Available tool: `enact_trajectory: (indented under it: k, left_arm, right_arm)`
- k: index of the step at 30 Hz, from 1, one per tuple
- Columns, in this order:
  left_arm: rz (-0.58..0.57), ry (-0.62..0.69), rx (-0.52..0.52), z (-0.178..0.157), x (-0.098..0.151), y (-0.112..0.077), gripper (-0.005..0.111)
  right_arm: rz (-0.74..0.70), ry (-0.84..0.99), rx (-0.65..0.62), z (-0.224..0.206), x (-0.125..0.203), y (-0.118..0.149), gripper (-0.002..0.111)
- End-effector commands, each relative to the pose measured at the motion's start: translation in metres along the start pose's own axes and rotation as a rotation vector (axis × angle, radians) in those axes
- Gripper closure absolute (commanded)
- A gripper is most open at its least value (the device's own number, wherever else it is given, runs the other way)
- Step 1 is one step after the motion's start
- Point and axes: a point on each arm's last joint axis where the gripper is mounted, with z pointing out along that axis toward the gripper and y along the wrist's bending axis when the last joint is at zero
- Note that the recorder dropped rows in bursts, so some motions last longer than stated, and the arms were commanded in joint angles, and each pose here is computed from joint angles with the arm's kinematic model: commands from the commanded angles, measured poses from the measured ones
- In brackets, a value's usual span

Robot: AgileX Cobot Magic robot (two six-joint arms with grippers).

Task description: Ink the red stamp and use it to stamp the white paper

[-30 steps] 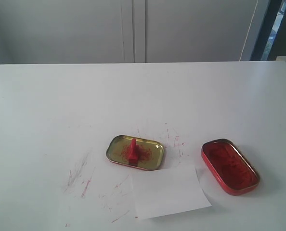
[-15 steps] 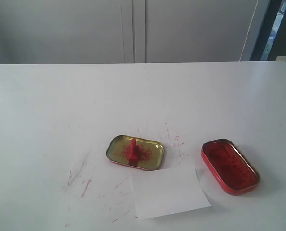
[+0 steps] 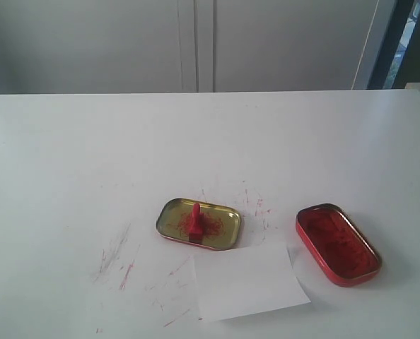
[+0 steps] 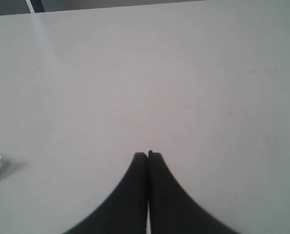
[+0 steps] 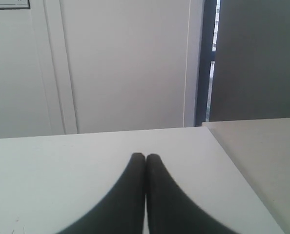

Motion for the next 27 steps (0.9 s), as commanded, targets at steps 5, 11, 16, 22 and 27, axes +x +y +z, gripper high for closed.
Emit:
enact_trajectory:
  k: [5, 11, 16, 22, 27]
  left_arm:
    - [-0.001, 0.004, 0.0, 0.0, 0.002, 0.0, 0.107]
    - [-0.001, 0.004, 0.0, 0.0, 0.002, 0.0, 0.107]
    - [-0.001, 0.004, 0.0, 0.0, 0.002, 0.0, 0.107]
    - [-0.001, 0.004, 0.0, 0.0, 0.002, 0.0, 0.107]
    - [-0.001, 0.004, 0.0, 0.0, 0.002, 0.0, 0.107]
  right_arm:
    - [0.043, 0.148, 0.01, 0.013, -0.01, 0.0, 0.108]
    - [0.122, 0.284, 0.021, 0.036, -0.02, 0.002, 0.108]
    - [0.128, 0.49, 0.032, 0.058, -0.028, 0.003, 0.108]
    - [0.17, 0.664, 0.027, 0.083, -0.035, 0.006, 0.108]
    - [0.193, 0.728, 0.02, 0.103, -0.024, 0.007, 0.108]
